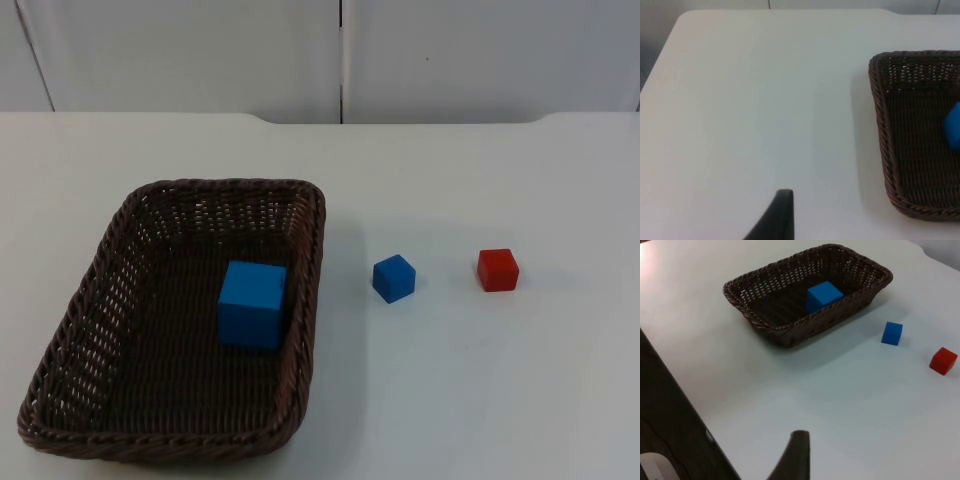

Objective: Pick up the basket with the left hand and place the largest block into the basket with the right hand.

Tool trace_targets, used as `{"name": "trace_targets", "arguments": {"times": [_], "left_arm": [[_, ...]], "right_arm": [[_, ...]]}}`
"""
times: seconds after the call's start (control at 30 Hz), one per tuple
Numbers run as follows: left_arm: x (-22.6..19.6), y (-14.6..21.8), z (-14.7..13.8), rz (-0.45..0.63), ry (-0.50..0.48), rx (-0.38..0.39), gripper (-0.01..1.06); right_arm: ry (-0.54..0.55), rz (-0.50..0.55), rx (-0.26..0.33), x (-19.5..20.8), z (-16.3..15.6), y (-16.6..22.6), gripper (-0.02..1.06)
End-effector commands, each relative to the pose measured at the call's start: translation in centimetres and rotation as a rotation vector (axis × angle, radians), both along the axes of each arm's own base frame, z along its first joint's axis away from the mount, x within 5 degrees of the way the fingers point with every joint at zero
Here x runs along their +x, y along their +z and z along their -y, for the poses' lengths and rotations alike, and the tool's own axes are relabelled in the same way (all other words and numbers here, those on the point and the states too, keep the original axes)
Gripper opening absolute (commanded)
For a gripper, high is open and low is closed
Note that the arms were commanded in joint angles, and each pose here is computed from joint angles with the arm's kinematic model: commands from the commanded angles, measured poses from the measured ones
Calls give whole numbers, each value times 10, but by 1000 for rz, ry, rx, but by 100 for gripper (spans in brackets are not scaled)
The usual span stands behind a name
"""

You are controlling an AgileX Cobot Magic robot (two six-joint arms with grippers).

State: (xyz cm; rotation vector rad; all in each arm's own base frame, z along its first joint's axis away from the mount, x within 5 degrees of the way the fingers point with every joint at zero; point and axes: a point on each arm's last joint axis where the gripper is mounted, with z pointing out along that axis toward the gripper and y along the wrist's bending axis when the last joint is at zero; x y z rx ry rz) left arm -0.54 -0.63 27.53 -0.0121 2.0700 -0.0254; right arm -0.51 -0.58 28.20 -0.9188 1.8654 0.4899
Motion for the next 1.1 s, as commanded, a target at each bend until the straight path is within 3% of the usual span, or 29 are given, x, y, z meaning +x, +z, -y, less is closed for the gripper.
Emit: {"name": "trace_targets", "arguments": {"times": [0.0,0.07,0.17,1.07], "left_arm": [[1,-1,0,7,6,-4,105],[1,-1,0,7,6,-4,105],[1,-1,0,8,3,-7,105],[1,0,0,10,0,-13,105]], "right_arm": [[3,-1,-3,0,-1,-2,82],[3,-1,-3,0,-1,-2,85],[0,-3,-2,0,-1,-2,106],[-21,-24,17,0,0,-2,105]]}}
